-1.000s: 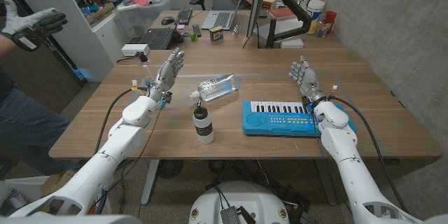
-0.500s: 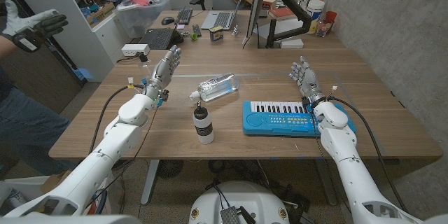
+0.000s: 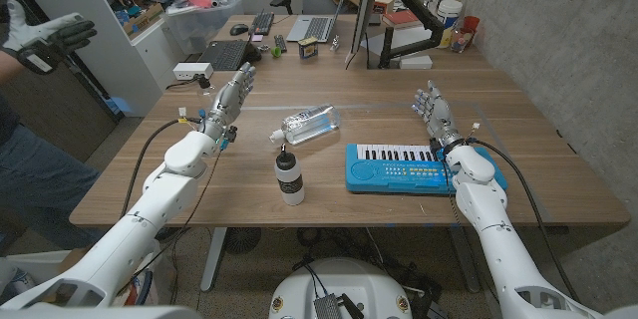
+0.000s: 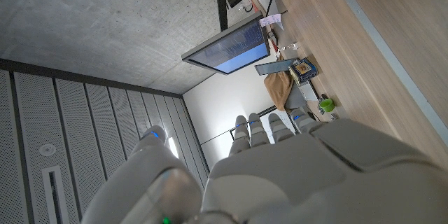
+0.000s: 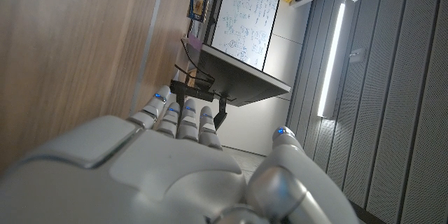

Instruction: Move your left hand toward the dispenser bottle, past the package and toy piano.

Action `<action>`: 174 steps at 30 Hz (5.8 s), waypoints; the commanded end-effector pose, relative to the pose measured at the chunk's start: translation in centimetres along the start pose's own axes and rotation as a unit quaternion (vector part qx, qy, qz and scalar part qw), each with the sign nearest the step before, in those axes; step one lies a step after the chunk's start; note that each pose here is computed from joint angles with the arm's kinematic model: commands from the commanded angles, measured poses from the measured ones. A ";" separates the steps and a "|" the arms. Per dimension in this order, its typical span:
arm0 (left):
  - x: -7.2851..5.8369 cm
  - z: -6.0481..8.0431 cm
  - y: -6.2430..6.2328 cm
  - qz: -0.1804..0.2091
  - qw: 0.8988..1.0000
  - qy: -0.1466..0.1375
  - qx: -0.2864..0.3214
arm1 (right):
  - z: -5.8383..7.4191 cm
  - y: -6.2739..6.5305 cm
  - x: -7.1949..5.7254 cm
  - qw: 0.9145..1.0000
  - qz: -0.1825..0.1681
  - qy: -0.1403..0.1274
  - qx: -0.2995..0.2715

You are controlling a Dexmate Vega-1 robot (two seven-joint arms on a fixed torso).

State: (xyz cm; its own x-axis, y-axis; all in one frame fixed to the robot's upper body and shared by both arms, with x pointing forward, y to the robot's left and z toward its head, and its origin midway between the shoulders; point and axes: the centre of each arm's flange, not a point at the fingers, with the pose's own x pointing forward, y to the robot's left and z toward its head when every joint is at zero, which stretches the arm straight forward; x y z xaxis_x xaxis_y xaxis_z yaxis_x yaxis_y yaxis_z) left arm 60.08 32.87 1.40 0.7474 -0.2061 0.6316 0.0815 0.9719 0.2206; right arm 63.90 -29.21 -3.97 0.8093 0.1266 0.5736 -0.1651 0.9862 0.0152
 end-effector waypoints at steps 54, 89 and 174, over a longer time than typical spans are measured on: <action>-0.3 4.0 3.4 0.007 0.994 0.000 0.106 | 0.5 -0.5 0.3 1.000 -0.004 -0.006 -0.003; 0.4 7.2 4.8 -0.006 0.983 -0.004 0.186 | 1.1 0.0 0.8 1.000 0.001 -0.006 -0.016; -2.7 12.2 9.9 0.066 0.927 0.014 0.368 | 1.0 1.0 3.1 1.000 0.017 -0.002 -0.020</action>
State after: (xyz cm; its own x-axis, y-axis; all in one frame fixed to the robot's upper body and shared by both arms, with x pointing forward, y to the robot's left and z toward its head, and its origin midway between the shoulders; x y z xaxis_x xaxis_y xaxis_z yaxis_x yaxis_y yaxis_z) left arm 51.44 41.01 10.41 0.7272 -0.1065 0.6782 -0.4360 0.6914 0.5761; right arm 65.39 -28.18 -1.60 0.8006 0.1501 0.5800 -0.1640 0.9860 -0.0288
